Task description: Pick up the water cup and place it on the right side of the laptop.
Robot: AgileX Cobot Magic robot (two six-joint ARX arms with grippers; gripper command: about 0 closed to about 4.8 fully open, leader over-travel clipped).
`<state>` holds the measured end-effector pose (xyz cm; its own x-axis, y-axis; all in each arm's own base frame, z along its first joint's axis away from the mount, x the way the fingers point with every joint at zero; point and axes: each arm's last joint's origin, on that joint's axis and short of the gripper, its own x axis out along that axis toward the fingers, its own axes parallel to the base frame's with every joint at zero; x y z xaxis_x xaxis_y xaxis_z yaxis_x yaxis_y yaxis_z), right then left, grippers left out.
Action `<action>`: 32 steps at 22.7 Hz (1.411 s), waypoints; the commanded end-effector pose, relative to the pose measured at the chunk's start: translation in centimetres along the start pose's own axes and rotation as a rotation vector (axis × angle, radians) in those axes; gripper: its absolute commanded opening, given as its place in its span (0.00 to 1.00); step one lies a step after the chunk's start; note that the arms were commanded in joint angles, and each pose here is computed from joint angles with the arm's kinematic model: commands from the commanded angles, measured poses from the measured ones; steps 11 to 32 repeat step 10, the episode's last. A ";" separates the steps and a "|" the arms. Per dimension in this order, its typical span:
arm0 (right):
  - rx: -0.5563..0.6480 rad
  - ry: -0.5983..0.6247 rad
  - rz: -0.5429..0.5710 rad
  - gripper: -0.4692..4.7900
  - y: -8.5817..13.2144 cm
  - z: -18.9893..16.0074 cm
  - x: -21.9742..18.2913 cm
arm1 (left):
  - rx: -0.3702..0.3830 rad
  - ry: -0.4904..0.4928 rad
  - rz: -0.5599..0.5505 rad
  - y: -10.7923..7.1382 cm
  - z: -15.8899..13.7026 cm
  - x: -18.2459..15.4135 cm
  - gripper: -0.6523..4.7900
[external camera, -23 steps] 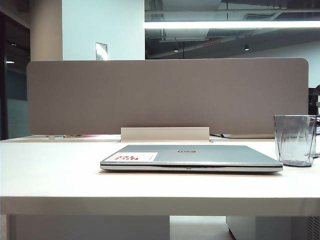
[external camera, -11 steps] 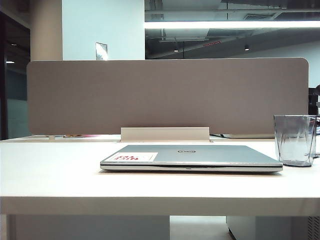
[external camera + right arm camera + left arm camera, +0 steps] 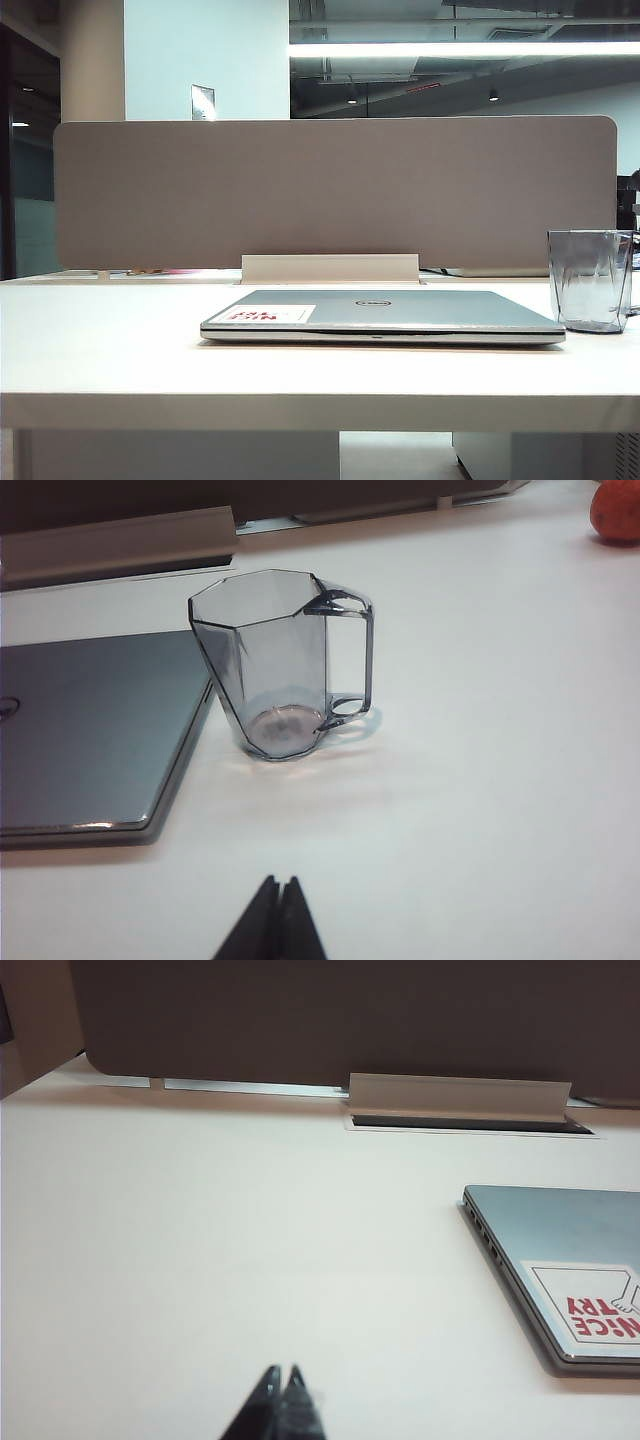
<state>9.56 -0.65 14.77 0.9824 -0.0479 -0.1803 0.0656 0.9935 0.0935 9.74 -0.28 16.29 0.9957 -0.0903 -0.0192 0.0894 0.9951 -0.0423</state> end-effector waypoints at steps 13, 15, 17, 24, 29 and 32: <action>-0.101 -0.002 -0.007 0.09 0.0 -0.1 0.1 | 0.004 -0.009 -0.008 0.0 0.2 0.0 0.11; -0.101 -0.002 -0.007 0.09 0.0 -0.1 0.1 | 0.004 -0.009 -0.008 0.0 0.2 0.0 0.11; -0.101 -0.002 -0.007 0.09 0.0 -0.1 0.1 | 0.004 -0.009 -0.008 0.0 0.2 0.0 0.11; -0.101 -0.002 -0.007 0.09 0.0 -0.1 0.1 | 0.004 -0.009 -0.008 0.0 0.2 0.0 0.11; -0.101 -0.002 -0.007 0.09 0.0 -0.1 0.1 | 0.004 -0.009 -0.008 0.0 0.2 0.0 0.11; -0.101 -0.002 -0.007 0.09 0.0 -0.1 0.1 | 0.004 -0.009 -0.008 0.0 0.2 0.0 0.11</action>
